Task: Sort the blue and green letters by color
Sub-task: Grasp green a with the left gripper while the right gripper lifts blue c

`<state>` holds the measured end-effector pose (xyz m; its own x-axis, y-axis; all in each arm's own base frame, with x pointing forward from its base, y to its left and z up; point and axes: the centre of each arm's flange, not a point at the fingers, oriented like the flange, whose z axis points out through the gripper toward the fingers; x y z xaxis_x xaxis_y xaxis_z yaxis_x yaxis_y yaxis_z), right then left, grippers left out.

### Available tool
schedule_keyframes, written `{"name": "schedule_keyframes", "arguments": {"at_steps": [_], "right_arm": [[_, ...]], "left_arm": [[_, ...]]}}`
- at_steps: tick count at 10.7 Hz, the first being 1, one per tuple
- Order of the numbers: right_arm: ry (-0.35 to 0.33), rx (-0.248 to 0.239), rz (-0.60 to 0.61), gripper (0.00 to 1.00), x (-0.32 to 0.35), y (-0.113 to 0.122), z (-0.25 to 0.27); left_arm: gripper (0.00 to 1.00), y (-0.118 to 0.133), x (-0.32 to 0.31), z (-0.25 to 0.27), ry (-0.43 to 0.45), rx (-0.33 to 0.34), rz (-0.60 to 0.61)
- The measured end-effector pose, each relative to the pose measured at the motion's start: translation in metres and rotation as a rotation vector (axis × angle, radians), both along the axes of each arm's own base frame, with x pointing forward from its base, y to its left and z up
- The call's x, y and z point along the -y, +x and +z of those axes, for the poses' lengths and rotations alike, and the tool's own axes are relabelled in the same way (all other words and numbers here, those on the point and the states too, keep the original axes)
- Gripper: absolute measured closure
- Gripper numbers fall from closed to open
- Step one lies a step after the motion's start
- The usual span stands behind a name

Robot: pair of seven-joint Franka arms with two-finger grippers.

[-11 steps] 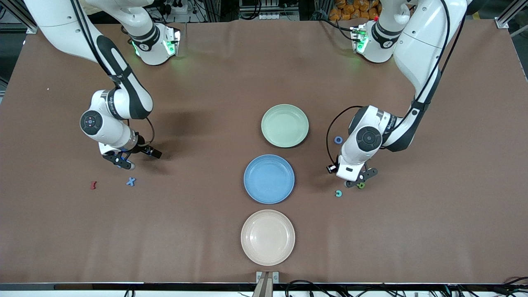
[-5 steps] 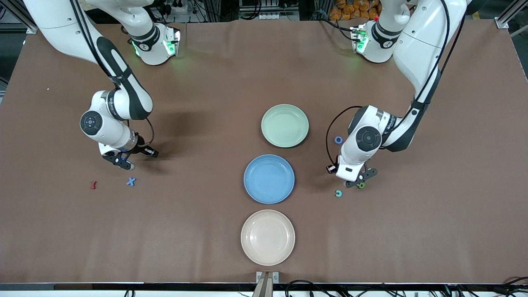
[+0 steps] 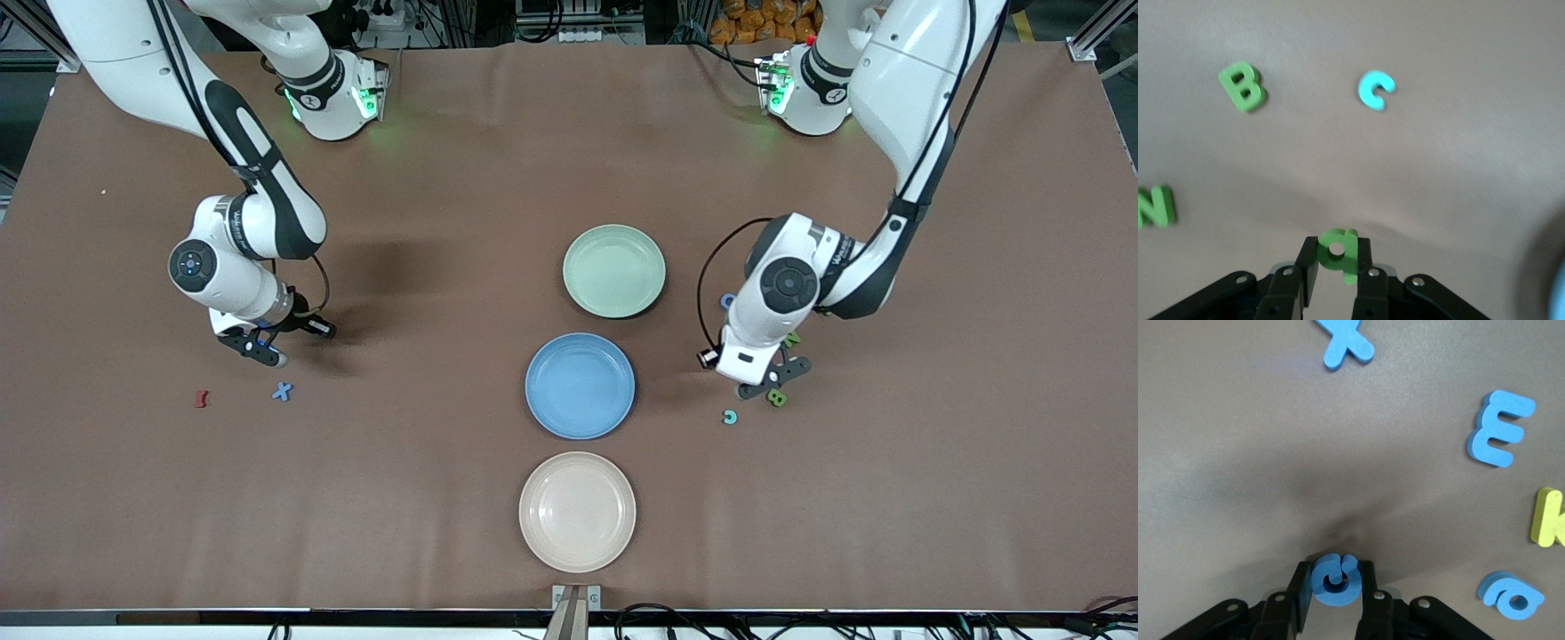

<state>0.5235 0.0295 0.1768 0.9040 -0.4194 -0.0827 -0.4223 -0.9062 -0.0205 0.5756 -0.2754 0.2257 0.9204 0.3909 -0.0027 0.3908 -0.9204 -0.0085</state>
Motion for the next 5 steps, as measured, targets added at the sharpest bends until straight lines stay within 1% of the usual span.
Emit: {"name": "schedule_keyframes", "arguments": {"at_steps": [2, 4, 5], "right_arm": [[0.005, 0.029, 0.039, 0.66, -0.004, 0.014, 0.012], [0.016, 0.019, 0.085, 0.66, -0.021, 0.033, 0.037], [0.020, 0.023, 0.113, 0.66, -0.036, 0.043, 0.052]], "left_arm": [[0.73, -0.023, 0.040, 0.017, -0.002, -0.015, 0.017], [0.73, -0.049, 0.076, 0.020, 0.000, -0.056, 0.029], [0.73, -0.061, 0.092, 0.022, -0.001, -0.071, 0.033]]}}
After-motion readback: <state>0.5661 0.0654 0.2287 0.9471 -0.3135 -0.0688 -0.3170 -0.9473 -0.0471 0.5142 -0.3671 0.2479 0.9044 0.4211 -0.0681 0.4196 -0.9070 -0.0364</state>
